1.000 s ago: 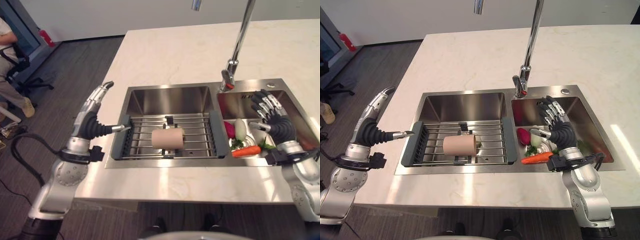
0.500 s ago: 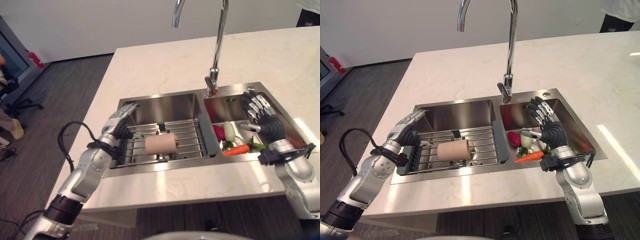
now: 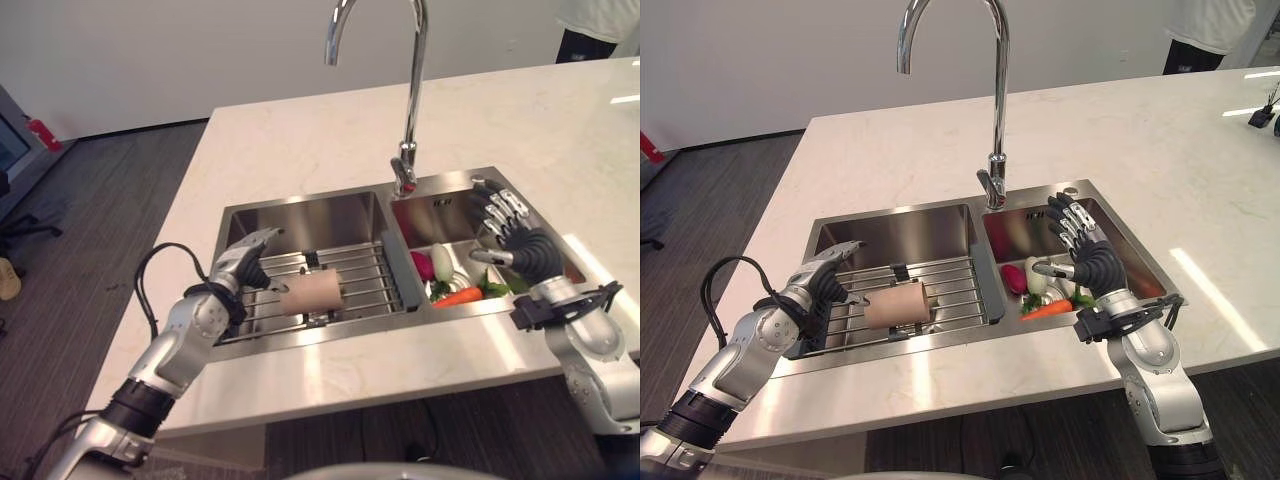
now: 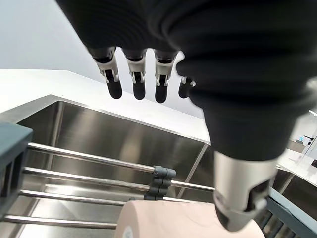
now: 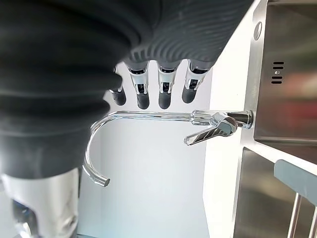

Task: Place the dishes in the dishwasher.

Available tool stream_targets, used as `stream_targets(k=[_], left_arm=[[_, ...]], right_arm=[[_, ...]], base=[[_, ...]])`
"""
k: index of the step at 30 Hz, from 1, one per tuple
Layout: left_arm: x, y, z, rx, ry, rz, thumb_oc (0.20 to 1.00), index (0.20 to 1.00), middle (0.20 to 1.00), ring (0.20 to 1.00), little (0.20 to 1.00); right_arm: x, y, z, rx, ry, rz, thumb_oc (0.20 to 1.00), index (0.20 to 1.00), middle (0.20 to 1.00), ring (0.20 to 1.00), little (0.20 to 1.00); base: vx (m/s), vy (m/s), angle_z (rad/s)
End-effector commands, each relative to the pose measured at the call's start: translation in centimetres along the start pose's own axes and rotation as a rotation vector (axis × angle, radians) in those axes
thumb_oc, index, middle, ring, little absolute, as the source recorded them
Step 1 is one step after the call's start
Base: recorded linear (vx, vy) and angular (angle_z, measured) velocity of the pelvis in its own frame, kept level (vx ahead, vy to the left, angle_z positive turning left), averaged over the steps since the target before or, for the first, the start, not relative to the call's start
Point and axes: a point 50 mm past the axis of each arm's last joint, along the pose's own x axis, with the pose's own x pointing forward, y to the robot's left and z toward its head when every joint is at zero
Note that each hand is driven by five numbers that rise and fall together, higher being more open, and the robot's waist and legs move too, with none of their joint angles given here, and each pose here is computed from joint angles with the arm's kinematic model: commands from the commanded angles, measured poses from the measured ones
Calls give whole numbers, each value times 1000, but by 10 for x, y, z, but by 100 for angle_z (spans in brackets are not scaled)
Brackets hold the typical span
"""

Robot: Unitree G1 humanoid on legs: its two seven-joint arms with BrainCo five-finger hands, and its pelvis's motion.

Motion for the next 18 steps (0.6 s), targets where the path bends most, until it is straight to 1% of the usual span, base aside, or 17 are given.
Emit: stream_targets(k=[1,7,12,18], left_arm=[[15,27,6,96,-38,41,1000,1000,1000,1000,1000],[14,25,9,94,-50,-6,1000,1000,1000,1000,1000],[11,12,9,95,-52,-53,1000,1000,1000,1000,1000],[9,5,9,96,-46,-77,1000,1000,1000,1000,1000]], right_arm=[[13,-6,26,-58,-140,10,1000,1000,1000,1000,1000],[13,-5,26,-66,-142,22,1000,1000,1000,1000,1000],[10,-5,27,-62,-143,23,1000,1000,1000,1000,1000],[8,-4,26,-59,-144,27,1000,1000,1000,1000,1000]], base=[[6,4,-10],[2,1,-2],[0,0,0],[0,0,0]])
